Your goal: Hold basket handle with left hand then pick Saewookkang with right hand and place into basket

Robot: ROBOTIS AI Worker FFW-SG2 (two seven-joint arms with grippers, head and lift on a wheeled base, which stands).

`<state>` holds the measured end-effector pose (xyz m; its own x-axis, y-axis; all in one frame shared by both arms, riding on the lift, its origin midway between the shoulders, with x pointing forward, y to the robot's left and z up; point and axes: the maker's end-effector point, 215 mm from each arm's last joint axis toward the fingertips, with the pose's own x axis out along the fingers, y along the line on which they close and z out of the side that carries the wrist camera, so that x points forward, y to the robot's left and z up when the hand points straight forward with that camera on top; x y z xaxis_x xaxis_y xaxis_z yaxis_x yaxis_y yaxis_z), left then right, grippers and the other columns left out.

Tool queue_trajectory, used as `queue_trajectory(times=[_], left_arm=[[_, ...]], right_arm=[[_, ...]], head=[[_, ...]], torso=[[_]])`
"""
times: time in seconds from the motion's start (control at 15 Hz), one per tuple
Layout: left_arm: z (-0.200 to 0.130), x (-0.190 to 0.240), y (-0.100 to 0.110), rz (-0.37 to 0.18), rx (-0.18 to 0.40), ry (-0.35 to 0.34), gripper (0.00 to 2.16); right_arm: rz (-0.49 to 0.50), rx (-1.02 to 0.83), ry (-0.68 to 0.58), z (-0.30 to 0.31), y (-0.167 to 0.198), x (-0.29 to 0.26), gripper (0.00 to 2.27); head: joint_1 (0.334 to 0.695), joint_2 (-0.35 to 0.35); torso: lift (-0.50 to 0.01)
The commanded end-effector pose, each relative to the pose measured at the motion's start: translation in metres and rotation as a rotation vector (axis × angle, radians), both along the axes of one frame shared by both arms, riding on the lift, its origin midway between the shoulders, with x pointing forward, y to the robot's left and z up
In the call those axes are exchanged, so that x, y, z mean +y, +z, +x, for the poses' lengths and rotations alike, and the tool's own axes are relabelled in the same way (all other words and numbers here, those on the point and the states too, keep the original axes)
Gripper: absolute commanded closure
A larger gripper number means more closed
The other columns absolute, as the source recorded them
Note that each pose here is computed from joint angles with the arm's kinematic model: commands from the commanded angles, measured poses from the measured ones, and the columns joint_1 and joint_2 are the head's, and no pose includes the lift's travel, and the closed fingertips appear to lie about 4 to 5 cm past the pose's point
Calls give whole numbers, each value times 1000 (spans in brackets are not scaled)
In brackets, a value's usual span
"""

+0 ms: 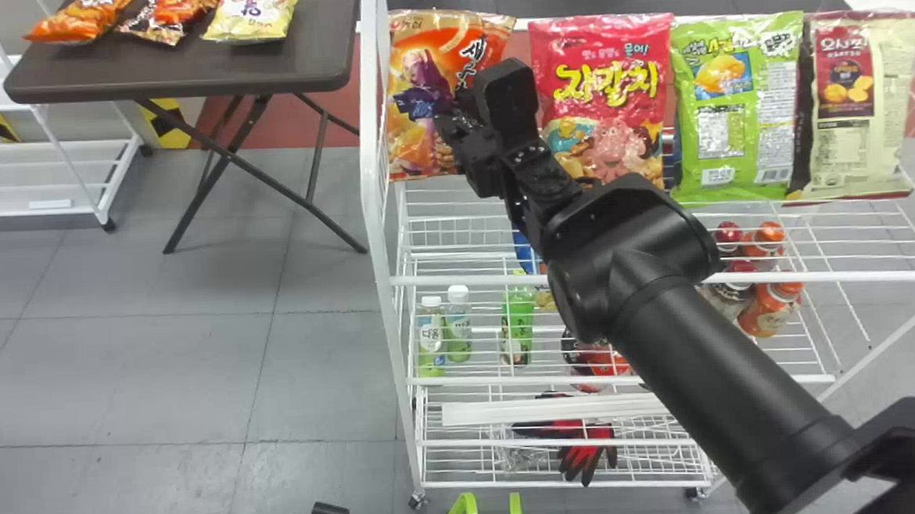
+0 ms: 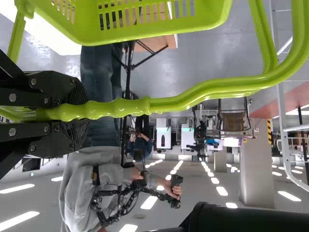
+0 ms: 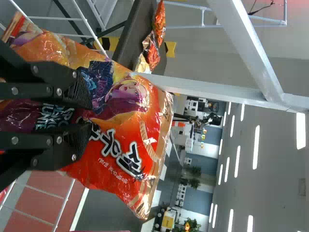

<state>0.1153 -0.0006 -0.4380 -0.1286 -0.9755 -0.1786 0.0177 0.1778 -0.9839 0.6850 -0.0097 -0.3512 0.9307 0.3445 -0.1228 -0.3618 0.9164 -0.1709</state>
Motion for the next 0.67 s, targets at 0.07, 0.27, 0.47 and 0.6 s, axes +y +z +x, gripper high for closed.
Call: queue_trajectory(times=[0.07, 0.27, 0.47, 0.6], left_arm=[[1, 0, 1, -1, -5, 2, 1990], [6, 2, 2, 2, -17, 5, 1990], [12, 2, 2, 11, -31, 4, 1990], [14, 3, 4, 11, -39, 6, 1990]], right_arm=[[-18, 14, -24, -13, -5, 4, 2243], [-26, 23, -42, -33, 1, 15, 2243], [-7, 49, -27, -62, 16, 35, 2243], [-5, 52, -47, -79, 25, 40, 2243]], head=[[695, -15], [695, -15], [695, 7], [695, 31]], torso=[[-20], [-20], [-20], [-20]])
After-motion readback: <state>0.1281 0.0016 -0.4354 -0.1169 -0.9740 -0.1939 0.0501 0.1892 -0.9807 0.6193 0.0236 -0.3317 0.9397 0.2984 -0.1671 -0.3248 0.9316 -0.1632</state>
